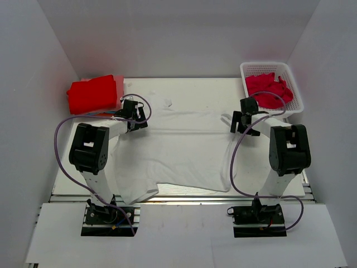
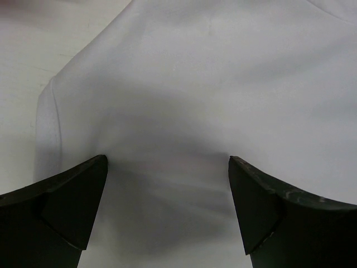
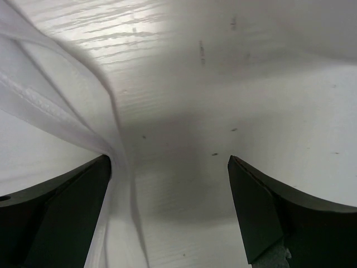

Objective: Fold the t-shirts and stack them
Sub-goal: Flatten out the tshirt, then grap the side of the flattened tshirt closest away from the robot with both arms

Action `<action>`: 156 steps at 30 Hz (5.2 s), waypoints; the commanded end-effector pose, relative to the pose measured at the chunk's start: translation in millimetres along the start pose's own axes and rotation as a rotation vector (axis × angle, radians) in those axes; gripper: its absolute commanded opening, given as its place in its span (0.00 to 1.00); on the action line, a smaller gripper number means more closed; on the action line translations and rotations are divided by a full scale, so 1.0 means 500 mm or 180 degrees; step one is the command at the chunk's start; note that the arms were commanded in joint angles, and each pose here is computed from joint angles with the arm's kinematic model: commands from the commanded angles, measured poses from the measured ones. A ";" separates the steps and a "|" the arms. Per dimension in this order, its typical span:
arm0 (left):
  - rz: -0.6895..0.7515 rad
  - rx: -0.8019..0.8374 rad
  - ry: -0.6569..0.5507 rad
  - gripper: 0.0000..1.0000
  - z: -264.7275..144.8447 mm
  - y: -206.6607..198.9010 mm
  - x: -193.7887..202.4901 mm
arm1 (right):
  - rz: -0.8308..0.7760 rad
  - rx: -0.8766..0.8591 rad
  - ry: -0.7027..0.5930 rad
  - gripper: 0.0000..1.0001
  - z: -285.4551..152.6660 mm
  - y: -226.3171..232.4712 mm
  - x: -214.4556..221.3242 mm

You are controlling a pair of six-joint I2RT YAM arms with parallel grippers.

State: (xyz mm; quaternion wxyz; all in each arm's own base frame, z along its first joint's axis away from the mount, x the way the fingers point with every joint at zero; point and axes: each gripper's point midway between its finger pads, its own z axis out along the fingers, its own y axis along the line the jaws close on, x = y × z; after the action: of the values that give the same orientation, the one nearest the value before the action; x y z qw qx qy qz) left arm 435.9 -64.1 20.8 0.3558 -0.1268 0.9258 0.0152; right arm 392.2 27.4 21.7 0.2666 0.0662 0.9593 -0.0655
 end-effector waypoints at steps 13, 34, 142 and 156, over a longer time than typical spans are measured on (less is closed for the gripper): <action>0.0177 0.0097 0.0316 1.00 0.010 0.010 0.062 | 0.0080 -0.0562 -0.0219 0.90 -0.079 -0.033 -0.043; -0.0007 0.0090 0.0324 1.00 0.016 -0.007 0.037 | -0.0873 -0.0964 0.0441 0.90 -0.199 0.150 0.230; -0.0700 0.0285 0.1156 0.88 -0.286 0.083 0.316 | 0.0991 -0.0712 -0.1133 0.90 -0.258 0.046 -0.016; -0.0423 0.0493 0.1436 0.23 -0.254 0.054 0.365 | 0.0914 -0.0357 -0.0681 0.90 -0.225 0.015 0.059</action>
State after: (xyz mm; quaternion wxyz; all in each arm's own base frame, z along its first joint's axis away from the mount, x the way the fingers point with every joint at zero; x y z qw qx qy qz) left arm 237.2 -90.1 12.7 0.1932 -0.1847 0.9577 -0.1071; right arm 320.5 68.3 106.4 0.3904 0.1604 0.9052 0.0497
